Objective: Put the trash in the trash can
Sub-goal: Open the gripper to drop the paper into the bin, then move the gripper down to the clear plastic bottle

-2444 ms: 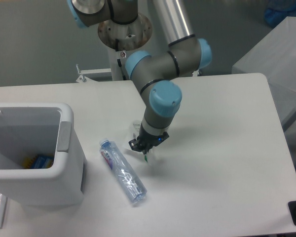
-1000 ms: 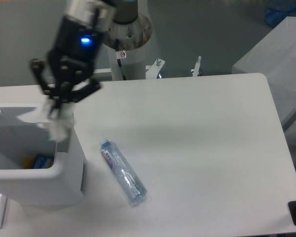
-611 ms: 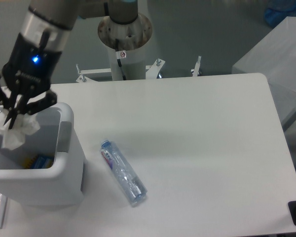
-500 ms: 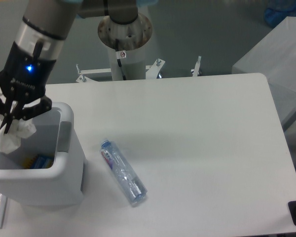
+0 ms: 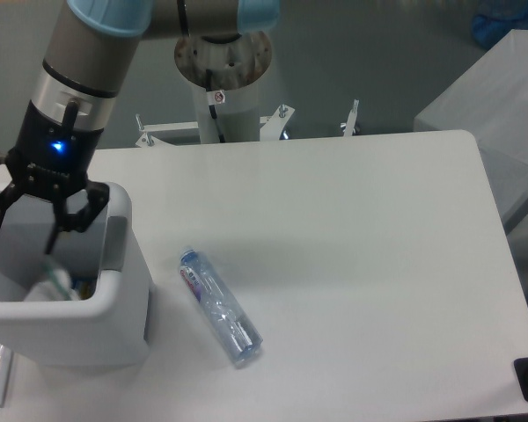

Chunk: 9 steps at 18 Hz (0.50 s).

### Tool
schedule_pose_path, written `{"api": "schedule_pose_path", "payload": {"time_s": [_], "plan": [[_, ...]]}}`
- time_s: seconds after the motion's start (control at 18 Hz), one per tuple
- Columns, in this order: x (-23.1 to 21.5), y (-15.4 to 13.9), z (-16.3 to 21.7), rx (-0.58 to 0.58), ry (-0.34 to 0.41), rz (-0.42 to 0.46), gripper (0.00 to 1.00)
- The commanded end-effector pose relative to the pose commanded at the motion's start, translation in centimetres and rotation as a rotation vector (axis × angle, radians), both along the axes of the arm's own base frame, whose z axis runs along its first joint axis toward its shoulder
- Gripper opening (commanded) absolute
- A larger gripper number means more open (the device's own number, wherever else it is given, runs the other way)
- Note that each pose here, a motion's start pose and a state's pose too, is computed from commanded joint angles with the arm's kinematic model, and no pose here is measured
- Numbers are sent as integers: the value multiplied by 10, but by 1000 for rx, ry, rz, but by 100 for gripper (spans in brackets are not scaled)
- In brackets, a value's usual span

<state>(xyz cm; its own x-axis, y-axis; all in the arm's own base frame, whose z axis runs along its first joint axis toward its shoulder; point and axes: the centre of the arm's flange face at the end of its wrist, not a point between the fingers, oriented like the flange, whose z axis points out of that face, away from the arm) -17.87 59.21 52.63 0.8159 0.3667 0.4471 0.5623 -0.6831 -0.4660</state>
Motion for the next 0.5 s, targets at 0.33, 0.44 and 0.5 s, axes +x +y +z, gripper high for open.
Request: {"api": "schedule_pose_path", "payload": {"time_s": [0.33, 0.44, 0.5], "plan": [[-112, -43, -26, -58, -80, 294, 100], [-139, -51, -56, -117, -94, 354, 100], [-149, -53, -69, -143, -101, 380, 100]]}}
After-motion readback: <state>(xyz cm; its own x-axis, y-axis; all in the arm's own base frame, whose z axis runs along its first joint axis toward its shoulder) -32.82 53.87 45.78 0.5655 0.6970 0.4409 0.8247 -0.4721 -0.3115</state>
